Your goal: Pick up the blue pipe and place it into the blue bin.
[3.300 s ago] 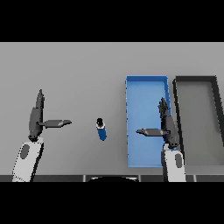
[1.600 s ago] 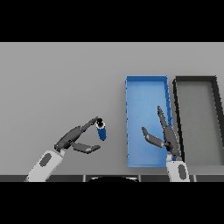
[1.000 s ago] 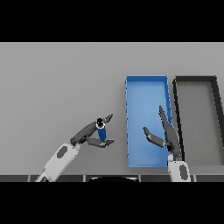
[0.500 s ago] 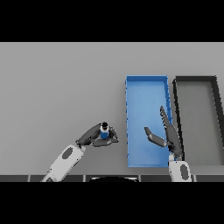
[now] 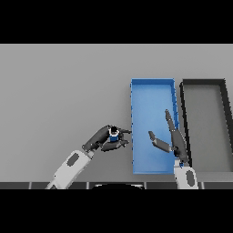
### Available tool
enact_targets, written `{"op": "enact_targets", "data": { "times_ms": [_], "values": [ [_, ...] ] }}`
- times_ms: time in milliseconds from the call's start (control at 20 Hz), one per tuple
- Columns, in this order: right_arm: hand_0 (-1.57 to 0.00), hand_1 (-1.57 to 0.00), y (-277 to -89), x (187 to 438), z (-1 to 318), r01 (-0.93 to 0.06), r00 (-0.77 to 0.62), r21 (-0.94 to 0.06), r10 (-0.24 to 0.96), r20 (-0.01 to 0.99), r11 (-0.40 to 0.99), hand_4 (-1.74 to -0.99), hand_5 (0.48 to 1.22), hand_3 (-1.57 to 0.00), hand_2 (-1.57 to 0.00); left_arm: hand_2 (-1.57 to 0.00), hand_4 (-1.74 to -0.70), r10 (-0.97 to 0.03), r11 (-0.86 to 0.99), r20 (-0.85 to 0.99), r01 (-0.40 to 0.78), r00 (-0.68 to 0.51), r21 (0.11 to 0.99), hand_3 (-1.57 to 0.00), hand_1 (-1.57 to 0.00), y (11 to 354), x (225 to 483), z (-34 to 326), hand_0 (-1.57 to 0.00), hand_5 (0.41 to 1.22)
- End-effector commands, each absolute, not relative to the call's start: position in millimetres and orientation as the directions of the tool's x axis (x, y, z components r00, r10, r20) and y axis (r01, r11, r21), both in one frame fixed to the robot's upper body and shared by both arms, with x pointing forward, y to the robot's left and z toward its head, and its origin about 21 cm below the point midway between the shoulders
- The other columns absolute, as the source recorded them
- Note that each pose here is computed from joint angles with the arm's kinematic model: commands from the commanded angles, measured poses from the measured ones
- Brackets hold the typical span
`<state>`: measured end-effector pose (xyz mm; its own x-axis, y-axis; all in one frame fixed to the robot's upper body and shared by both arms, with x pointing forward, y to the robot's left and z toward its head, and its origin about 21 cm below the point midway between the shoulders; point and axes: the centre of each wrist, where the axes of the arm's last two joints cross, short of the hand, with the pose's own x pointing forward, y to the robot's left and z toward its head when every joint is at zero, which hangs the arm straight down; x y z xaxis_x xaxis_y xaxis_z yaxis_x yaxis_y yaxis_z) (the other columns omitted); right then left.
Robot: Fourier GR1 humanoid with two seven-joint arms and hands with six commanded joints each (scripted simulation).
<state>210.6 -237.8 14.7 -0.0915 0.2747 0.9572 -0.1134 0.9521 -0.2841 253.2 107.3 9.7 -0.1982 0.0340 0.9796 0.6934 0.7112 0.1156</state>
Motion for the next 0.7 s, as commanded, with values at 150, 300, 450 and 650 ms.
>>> {"op": "enact_targets", "data": {
  "times_ms": [150, 300, 450, 650],
  "values": [
    [0.0, 0.0, -245.3, 210, 13, -0.106, -0.096, -0.283, 0.274, 0.957, 0.953, -1.149, 0.599, 0.0, 0.0, -1.56, -1.73, 0.038, 0.682, 0.975, 0.718, -0.221, 0.136, -1.48, -1.55, 99, 250, 32, -1.55, 1.214],
    [0.0, 0.0, -246.1, 208, 12, -0.109, -0.115, -0.29, 0.277, 0.954, 0.951, -1.136, 0.604, 0.0, 0.0, -1.56, -1.74, 0.014, 0.676, 0.974, 0.72, -0.224, 0.156, -1.49, -1.56, 99, 249, 41, -1.56, 1.218],
    [0.0, 0.0, -242.9, 211, 13, -0.096, -0.114, -0.29, 0.279, 0.954, 0.952, -1.127, 0.605, 0.0, 0.0, -1.57, -1.74, -0.008, 0.667, 0.976, 0.725, -0.22, 0.169, -1.5, -1.57, 91, 249, 45, -1.57, 1.219],
    [0.0, 0.0, -244.3, 201, 10, -0.082, -0.084, -0.274, 0.268, 0.96, 0.958, -1.178, 0.605, 0.0, 0.0, -1.57, -1.74, -0.022, 0.661, 0.975, 0.729, -0.221, 0.18, -1.49, -1.57, 96, 248, 42, -1.57, 1.219]
  ]
}}
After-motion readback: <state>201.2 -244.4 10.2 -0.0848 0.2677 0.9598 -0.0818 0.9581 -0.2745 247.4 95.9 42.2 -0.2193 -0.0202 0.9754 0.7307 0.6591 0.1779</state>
